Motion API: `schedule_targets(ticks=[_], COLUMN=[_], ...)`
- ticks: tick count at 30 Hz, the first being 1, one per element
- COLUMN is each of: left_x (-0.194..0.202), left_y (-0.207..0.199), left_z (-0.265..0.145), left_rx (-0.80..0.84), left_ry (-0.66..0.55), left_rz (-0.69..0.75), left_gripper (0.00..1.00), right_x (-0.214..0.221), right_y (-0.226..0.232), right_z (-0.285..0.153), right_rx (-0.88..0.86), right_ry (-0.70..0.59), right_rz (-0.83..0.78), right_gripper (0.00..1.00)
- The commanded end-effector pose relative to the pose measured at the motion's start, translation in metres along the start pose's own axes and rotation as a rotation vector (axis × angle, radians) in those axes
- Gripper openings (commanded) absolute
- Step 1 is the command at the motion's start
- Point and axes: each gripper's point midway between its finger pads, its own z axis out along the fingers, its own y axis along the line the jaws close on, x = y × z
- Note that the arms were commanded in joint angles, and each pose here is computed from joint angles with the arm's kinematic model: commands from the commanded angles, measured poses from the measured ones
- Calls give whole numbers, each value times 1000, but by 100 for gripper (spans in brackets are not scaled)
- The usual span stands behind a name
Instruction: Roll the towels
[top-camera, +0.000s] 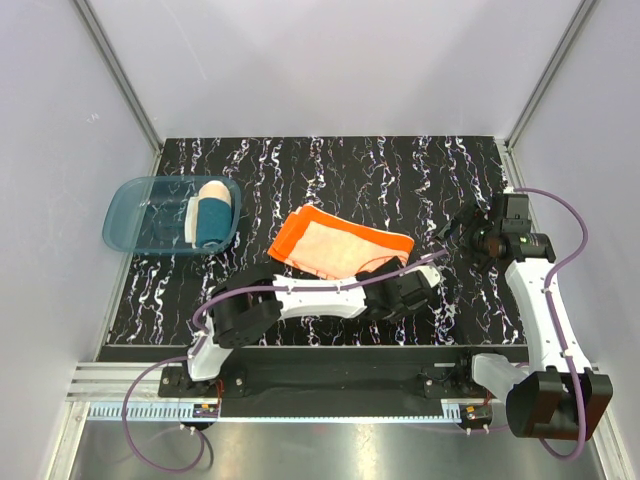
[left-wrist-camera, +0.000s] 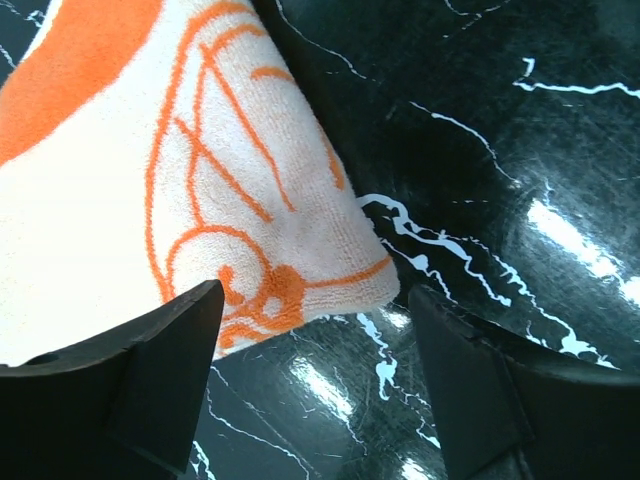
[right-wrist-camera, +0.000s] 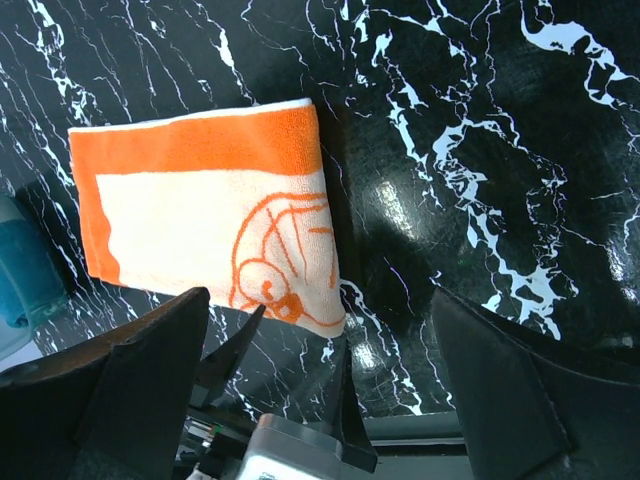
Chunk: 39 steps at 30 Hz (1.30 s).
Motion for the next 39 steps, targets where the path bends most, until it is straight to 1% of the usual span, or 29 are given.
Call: schedule_targets(ticks=[1, 7, 10, 12, 14, 15, 17, 18, 21, 22, 24, 25, 27, 28, 31, 34, 36, 37, 39], left_x=[-14, -15, -11, -7, -5, -1, 1, 2, 4, 4, 3, 2, 2, 2, 0, -4, -15, -11, -24], left_y=[-14, -24, -24, -25, -28, -27, -27, -26, -22, -22, -20, -19, -18, -19, -17, -16, -18, -18, -18], left_z=[-2, 0, 6, 12, 16, 20, 23, 26, 30, 30, 30, 31, 31, 32, 29, 19, 6, 3, -12], left_rx=[53, 97, 75, 69, 78, 80, 86, 87, 93, 97, 97, 97, 102, 106, 127, 156, 193, 200, 235], left_ry=[-41, -44, -24, -5, 2, 15, 21, 26, 29, 31, 22, 20, 21, 22, 12, -10, -50, -45, -95], left_rz=[-20, -29, -28, -25, -27, -35, -49, -60, -86, -88, -99, -103, -110, -113, -143, -185, -232, -258, -307], left_gripper=[78, 77, 76, 73, 69, 65, 62, 57, 47, 38, 32, 23, 18, 13, 1, 0, 0, 0, 0], right_x=[-6, -5, -4, -3, -3, -3, -3, -3, -4, -3, -3, -3, -2, -3, -3, -3, -3, -2, 0], right_y=[6, 4, 4, 4, 4, 4, 3, 3, 3, 3, 4, 3, 3, 4, 6, 7, 10, 11, 13], right_z=[0, 2, 3, 3, 3, 2, 2, 3, 3, 3, 5, 5, 5, 6, 6, 6, 7, 9, 10], right_rx=[-34, -28, -29, -30, -33, -32, -30, -28, -28, -28, -30, -30, -31, -33, -41, -48, -57, -62, -74], right_ry=[-20, -17, -11, -9, -11, -13, -13, -10, -12, -10, -7, -5, -4, -3, -1, 2, 10, 16, 29], right_rz=[-8, -2, 0, 0, -3, -4, -8, -7, -9, -11, -10, -10, -10, -10, -9, -10, -8, 0, 12], right_gripper=[100, 100, 100, 100, 100, 100, 100, 100, 100, 100, 100, 100, 100, 100, 100, 100, 100, 100, 100])
